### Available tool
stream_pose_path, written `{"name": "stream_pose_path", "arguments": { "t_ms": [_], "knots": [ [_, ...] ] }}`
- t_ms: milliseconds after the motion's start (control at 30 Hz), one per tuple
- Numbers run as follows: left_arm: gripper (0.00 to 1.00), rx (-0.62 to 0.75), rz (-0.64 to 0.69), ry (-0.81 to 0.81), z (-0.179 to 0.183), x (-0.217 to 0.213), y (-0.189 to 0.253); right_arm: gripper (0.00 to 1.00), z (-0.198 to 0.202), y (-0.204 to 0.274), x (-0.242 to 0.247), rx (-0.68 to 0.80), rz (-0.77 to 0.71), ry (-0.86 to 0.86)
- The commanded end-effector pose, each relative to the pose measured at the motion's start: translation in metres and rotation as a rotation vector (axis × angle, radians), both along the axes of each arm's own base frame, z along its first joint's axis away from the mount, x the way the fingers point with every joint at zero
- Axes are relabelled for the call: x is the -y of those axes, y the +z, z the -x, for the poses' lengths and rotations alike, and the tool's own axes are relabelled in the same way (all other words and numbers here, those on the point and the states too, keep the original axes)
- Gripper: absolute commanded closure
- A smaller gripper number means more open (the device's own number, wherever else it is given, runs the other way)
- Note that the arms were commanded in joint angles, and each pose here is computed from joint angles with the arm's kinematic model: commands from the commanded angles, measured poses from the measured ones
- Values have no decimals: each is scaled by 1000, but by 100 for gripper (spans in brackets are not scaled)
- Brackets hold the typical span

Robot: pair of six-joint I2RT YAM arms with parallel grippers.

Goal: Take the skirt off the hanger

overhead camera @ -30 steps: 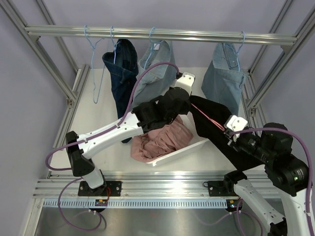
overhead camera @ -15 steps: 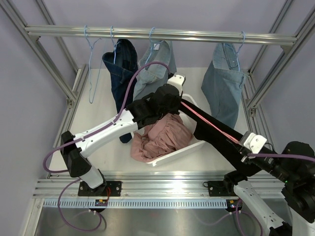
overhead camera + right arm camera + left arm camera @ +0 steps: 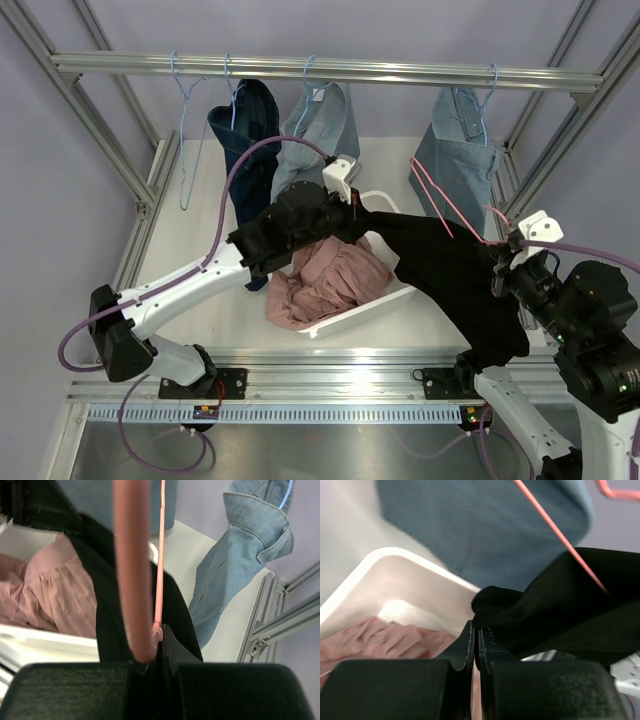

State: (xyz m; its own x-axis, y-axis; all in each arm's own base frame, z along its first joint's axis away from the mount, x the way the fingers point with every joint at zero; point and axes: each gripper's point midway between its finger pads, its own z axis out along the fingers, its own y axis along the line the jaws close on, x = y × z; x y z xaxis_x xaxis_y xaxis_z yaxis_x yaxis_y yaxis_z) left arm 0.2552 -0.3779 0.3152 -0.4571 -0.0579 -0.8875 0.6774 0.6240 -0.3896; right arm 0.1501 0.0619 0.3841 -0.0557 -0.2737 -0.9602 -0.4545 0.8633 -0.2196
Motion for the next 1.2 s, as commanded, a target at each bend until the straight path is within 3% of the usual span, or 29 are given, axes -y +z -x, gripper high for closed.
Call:
{"name": "stream_pose_path", "arguments": {
  "t_ms": [0, 133, 333, 633, 867, 1033, 1067, 1100, 1167],
  "knots": [
    [100, 49, 103, -147, 21, 33, 28, 100, -23, 32, 2, 58, -165, -101],
    [100, 42, 39, -292, 56, 82, 12, 100, -40, 50, -9, 62, -271, -91],
    [100, 21, 31, -375, 74, 121, -12, 100, -73, 69, -16, 75, -331, -98],
    [100, -15, 15, -446, 87, 145, -39, 100, -108, 64, -29, 43, -324, -69],
    [100, -15, -11, -507, 109, 163, -57, 100, -128, 50, -50, -41, -487, -25],
    [100, 1, 2, -518, 117, 162, -59, 100, -139, 45, -44, -31, -470, -55],
    [99, 4, 3, -515, 117, 161, -59, 100, -139, 46, -43, -24, -461, -57],
    [86, 7, 7, -512, 117, 157, -57, 100, -138, 47, -42, -19, -451, -57],
    [72, 27, 9, -497, 115, 150, -52, 100, -135, 47, -40, -7, -420, -57]
  ]
}}
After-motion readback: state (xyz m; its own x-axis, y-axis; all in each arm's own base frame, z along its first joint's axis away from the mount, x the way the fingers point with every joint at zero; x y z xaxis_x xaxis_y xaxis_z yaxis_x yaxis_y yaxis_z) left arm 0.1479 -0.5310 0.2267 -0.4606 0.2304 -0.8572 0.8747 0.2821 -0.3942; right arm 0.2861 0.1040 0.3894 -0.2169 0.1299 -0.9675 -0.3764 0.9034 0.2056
